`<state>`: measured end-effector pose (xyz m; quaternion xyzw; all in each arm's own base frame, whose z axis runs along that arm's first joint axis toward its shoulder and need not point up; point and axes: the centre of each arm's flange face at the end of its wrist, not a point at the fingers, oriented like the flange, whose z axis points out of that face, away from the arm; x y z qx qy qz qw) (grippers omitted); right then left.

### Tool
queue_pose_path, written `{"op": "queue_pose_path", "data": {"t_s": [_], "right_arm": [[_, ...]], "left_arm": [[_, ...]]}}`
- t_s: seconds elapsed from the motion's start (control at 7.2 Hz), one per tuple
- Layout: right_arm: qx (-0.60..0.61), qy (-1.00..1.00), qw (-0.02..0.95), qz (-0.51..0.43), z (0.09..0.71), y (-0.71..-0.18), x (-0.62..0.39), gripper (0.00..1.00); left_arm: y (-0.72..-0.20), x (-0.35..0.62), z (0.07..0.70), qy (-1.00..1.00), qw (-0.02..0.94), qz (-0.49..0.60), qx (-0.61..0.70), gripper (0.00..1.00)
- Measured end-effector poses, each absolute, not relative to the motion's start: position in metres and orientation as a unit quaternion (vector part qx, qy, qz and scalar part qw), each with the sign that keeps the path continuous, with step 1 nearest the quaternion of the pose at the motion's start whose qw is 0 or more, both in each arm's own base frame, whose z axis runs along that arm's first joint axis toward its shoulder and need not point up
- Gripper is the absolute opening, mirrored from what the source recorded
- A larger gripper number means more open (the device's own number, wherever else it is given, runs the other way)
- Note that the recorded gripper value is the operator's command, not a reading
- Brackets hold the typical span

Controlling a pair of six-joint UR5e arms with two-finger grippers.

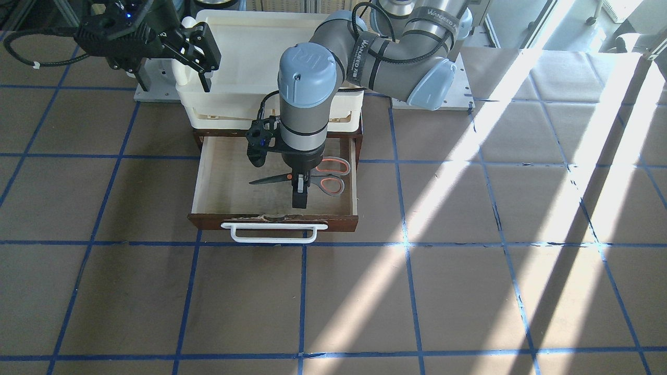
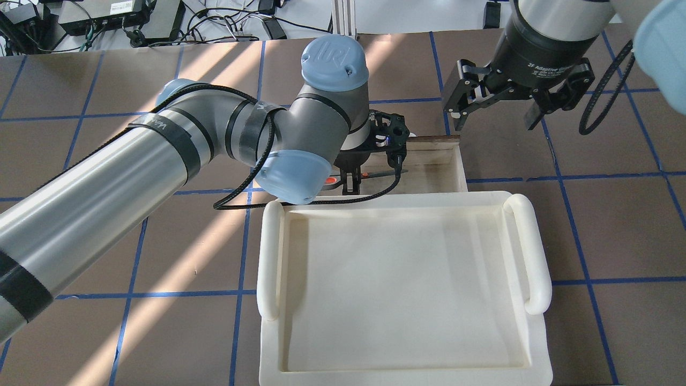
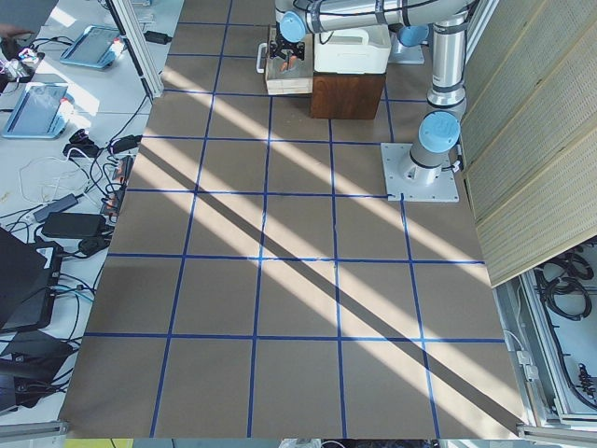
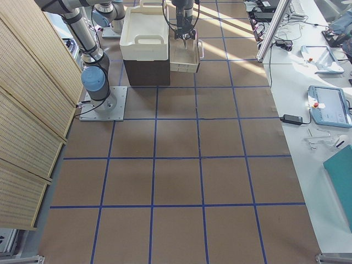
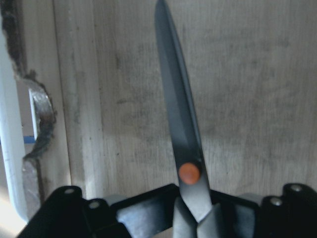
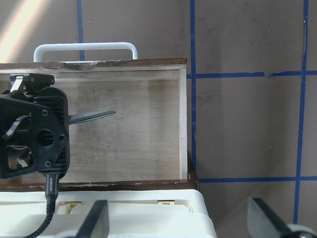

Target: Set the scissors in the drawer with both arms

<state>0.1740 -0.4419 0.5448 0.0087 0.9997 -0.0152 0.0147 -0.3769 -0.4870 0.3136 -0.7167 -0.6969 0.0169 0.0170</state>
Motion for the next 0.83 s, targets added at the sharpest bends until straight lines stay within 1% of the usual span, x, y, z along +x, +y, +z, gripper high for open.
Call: {"op": "queue_pose_path", "data": {"t_s": [0.14, 0.28, 0.56, 0.83], "right_arm": [[0.009, 1.000, 0.015, -0.015, 0.545, -0.442, 0.174, 1.00], [0.010, 1.000, 0.015, -0.015, 0.545, -0.442, 0.174, 1.00], [0.014, 1.000, 0.015, -0.013, 0.544, -0.442, 0.174, 1.00], [0.016, 1.000, 0.014, -0.012, 0.543, -0.442, 0.174, 1.00]], "left_arm": [[-0.487, -0.377, 0.314, -0.697, 0.016, 0.017, -0.717, 0.98], [-0.487, -0.376, 0.315, -0.696, 0.015, 0.018, -0.718, 1.00], [-0.487, -0.374, 0.327, -0.701, 0.010, 0.025, -0.713, 1.00], [-0.480, -0.370, 0.355, -0.746, 0.007, 0.037, -0.664, 1.00]]}}
